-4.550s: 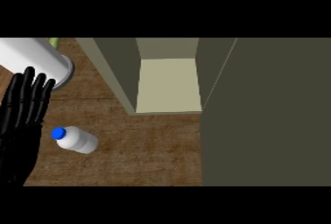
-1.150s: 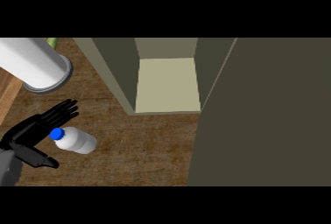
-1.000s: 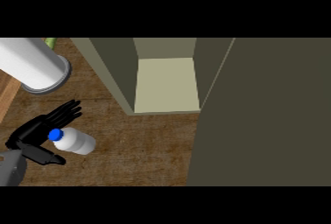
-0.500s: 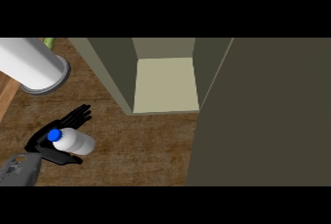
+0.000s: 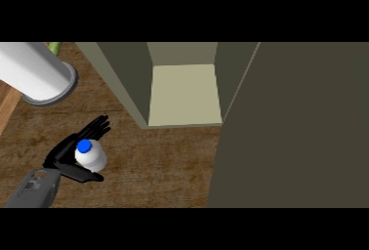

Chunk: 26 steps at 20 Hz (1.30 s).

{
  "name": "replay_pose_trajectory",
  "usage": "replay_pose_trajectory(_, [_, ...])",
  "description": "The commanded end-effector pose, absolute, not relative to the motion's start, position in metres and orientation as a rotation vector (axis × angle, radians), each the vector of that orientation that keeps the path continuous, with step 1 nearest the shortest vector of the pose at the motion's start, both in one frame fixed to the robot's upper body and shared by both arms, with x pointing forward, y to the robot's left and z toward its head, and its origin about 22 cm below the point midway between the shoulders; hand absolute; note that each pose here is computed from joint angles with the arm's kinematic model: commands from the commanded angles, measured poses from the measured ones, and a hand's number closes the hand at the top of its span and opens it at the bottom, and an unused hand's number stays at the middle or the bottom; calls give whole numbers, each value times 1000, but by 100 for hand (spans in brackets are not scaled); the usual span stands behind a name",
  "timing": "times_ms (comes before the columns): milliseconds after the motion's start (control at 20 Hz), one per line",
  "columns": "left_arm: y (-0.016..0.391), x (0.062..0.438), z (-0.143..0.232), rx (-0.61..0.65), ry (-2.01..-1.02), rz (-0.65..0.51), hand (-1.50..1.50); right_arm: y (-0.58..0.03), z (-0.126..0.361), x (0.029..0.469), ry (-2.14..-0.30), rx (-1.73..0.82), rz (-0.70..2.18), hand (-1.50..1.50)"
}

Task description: Pick up the bottled water, place it into the cabinet and close the cabinet

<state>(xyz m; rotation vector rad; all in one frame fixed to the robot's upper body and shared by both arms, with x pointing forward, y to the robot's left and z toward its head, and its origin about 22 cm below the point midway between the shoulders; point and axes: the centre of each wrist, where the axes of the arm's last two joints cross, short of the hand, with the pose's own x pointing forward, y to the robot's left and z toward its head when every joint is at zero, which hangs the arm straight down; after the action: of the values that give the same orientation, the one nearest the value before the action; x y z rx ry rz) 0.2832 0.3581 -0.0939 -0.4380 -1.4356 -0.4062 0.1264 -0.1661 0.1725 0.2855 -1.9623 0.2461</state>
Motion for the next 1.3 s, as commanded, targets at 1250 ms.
replay_pose_trajectory(1250, [209, 278, -112, -92, -1899, -30, 150, -179, 187, 95, -1984, 225, 207, -150])
